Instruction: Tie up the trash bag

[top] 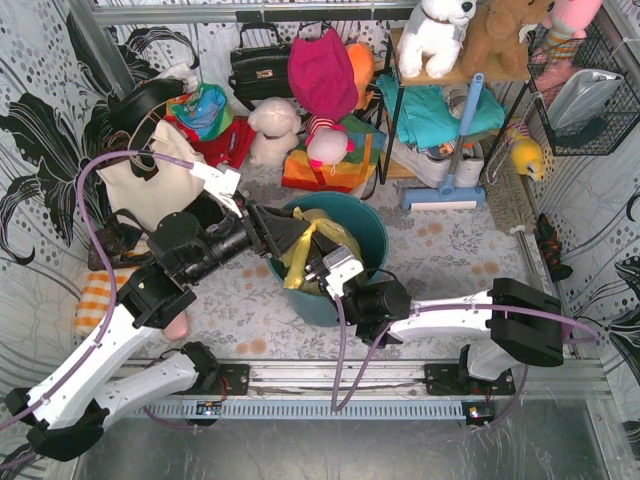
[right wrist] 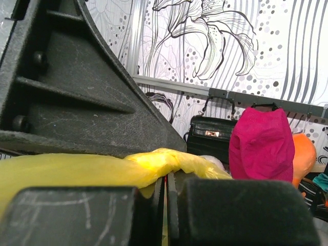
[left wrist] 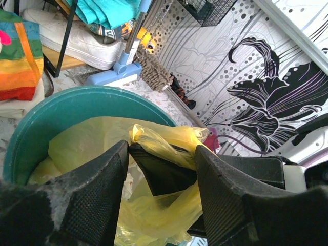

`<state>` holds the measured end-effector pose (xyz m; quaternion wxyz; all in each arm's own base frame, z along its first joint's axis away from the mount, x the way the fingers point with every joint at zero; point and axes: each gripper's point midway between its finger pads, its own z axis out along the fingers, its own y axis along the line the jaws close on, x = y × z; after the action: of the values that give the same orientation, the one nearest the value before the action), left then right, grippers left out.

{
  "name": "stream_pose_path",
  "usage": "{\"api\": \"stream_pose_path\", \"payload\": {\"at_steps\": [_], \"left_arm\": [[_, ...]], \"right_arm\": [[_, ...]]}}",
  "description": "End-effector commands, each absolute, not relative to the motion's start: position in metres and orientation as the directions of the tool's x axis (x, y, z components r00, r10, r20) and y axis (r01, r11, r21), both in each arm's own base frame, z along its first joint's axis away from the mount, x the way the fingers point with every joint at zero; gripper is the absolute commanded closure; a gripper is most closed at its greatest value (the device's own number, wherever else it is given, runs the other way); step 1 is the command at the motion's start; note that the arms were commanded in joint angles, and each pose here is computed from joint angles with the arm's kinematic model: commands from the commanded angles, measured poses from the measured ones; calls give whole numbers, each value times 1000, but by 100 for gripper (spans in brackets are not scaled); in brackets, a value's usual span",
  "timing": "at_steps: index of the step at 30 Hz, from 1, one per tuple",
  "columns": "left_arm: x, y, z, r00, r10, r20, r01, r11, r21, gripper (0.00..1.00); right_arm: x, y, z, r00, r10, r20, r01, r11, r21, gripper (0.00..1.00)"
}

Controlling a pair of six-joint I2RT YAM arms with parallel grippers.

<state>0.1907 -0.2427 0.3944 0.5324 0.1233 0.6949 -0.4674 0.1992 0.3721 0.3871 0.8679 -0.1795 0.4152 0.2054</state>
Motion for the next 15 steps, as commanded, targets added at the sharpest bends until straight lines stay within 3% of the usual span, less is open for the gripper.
{"api": "stream_pose_path", "payload": {"at_steps": [1,9,15], "left_arm": [[171,-253,365,-519,-261,-814,668,470,-577,37],[161,-252,358,-560,-290,-776,649,429,-628,36],[160,-243,379,-509,-333,-794,666,432,-608,36]], "right_arm": [[195,362,426,639,282,-716,-488,868,-94,100],[191,366,439,713,220,-666,-441,879,-183,100],[189,367,443,771,128,-624,-367,890,-271,100]]}}
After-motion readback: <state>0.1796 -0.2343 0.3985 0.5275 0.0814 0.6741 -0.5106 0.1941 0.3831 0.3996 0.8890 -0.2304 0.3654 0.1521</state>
